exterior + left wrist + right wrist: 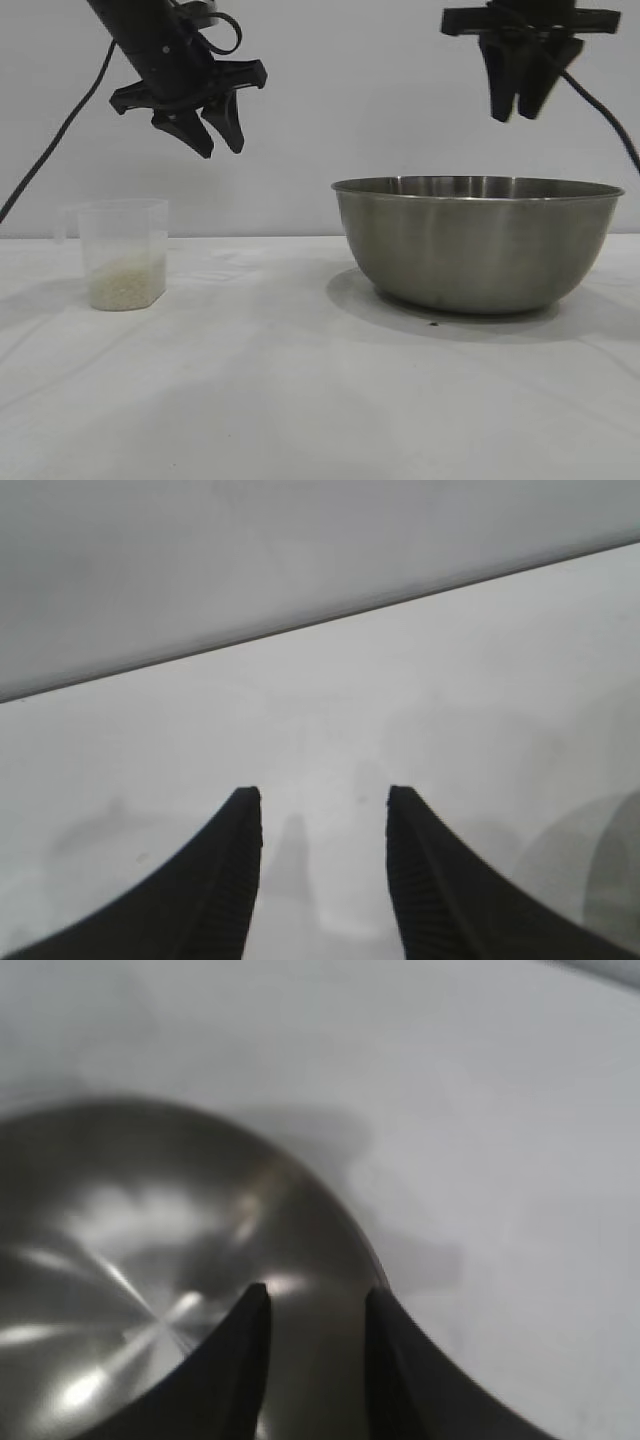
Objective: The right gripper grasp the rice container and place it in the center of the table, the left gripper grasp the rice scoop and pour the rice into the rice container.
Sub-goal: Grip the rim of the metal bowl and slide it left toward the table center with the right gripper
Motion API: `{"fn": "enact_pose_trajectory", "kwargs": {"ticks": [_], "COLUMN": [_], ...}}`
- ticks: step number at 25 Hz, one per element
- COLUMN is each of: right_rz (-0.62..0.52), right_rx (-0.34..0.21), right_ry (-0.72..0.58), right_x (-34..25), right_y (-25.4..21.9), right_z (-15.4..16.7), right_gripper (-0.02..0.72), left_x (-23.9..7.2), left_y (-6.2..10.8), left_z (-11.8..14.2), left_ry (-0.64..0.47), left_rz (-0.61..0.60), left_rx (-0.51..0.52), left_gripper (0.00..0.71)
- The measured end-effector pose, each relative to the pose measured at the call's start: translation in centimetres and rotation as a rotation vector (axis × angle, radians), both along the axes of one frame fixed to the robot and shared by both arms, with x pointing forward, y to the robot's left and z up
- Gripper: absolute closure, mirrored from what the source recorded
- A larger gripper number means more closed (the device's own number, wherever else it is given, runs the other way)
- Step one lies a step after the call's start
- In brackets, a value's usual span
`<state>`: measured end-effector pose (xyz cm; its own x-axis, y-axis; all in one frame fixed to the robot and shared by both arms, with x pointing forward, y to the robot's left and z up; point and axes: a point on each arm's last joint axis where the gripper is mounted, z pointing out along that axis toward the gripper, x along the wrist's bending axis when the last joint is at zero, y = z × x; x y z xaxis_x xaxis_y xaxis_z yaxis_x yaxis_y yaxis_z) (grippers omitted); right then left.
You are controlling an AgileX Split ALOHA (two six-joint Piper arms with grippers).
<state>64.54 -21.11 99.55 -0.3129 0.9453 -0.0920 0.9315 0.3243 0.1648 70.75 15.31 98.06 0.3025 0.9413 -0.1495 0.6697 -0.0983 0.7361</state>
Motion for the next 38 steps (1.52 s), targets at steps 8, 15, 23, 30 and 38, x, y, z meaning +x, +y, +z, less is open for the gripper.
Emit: {"fn": "enact_pose_trajectory", "kwargs": {"ticks": [8, 15, 23, 30, 38], "right_rz": [-0.006, -0.013, 0.055, 0.151, 0.203], "right_rx": [-0.007, -0.004, 0.031, 0.045, 0.057], "right_ry": [0.017, 0.083, 0.078, 0.092, 0.101], "right_x": [0.5, 0.6, -0.3, -2.0, -3.1], "right_y": [-0.3, -0.1, 3.6, 7.9, 10.3], "right_z": [-1.7, -4.5, -4.5, -4.5, -4.5], "right_gripper": [0.467, 0.613, 0.623, 0.648, 0.648], "left_x": [0.0, -0.1, -1.0, -5.8, -15.9], "left_y": [0.0, 0.1, 0.3, 2.3, 6.3], "left_z": [0.0, 0.1, 1.5, 4.0, 1.9], "left_ry": [0.000, -0.003, 0.019, -0.135, -0.363], "left_rz": [-0.002, -0.013, -0.049, 0.013, 0.099], "left_rx": [0.003, 0.025, 0.066, 0.055, 0.093], "left_gripper": [0.473, 0.473, 0.473, 0.473, 0.473]}}
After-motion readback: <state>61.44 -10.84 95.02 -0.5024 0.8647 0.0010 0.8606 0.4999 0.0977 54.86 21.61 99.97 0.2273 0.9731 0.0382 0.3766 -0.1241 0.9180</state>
